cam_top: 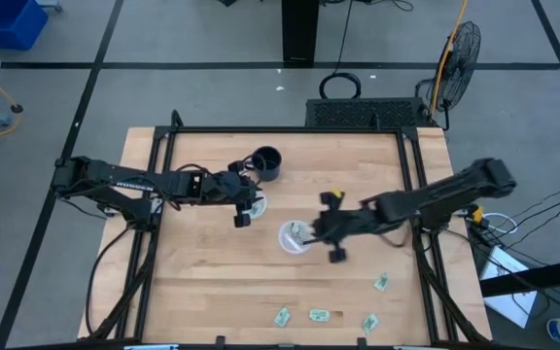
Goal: Pick and place Stevia / Truvia into bins
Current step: Put the stevia packet into the bottom round transparent container
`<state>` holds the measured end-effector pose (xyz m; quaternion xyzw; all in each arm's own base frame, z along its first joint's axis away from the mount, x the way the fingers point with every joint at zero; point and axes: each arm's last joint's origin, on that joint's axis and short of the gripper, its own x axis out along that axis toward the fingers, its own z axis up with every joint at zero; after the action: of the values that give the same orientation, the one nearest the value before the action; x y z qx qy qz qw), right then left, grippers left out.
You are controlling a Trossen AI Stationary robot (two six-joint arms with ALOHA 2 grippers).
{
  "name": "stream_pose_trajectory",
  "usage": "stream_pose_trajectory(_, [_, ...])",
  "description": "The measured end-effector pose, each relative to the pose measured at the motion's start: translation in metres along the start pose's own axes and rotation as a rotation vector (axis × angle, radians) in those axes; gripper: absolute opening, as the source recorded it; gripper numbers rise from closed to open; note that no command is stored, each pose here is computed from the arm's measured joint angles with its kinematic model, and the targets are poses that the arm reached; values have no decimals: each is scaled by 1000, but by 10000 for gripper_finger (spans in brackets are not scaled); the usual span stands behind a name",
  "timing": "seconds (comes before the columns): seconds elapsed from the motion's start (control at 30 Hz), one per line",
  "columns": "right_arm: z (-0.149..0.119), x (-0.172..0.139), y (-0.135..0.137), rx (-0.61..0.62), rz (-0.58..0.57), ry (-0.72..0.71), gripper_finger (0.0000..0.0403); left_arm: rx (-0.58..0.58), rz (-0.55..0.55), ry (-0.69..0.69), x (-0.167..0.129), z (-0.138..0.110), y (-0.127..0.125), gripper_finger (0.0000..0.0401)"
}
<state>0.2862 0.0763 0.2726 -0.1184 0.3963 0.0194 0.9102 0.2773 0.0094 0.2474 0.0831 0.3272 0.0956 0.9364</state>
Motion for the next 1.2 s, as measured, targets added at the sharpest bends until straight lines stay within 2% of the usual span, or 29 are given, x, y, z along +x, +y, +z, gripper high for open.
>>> stream_pose_trajectory(0.1, [-14, -31, 10, 53, 117, 90, 84, 5, -6, -2, 0, 0, -2, 113])
stream_pose_trajectory(0.17, [-26, -46, 16, 192, 140, 189, 86, 5, -8, -1, 0, 0, -2, 113])
stream_pose_trajectory(0.23, [-38, -54, 23, 389, 122, 287, 86, -5, -8, -1, 0, 0, -2, 113])
stream_pose_trajectory(0.33, [-60, -52, 38, 623, 123, 421, 87, -8, -7, -1, 0, 0, -2, 113])
stream_pose_trajectory(0.5, [-99, -42, 66, 940, 224, 752, 102, -46, -3, -1, 0, 0, -1, 113])
stream_pose_trajectory(0.6, [-124, -34, 80, 1080, 236, 924, 116, -91, 2, 0, 0, 0, 0, 113])
stream_pose_trajectory(0.67, [-139, -27, 86, 1098, 260, 962, 125, -108, 1, 0, 0, 0, 0, 113])
stream_pose_trajectory(0.8, [-159, -14, 88, 1102, 285, 937, 134, -104, 1, -1, 0, 0, 0, 113])
stream_pose_trajectory(0.97, [-167, -12, 84, 1088, 241, 956, 128, -107, 4, -2, 0, 0, 1, 113])
stream_pose_trajectory(1.2, [-167, -10, 82, 1075, 173, 857, 126, -108, 3, -2, 0, 0, 1, 113])
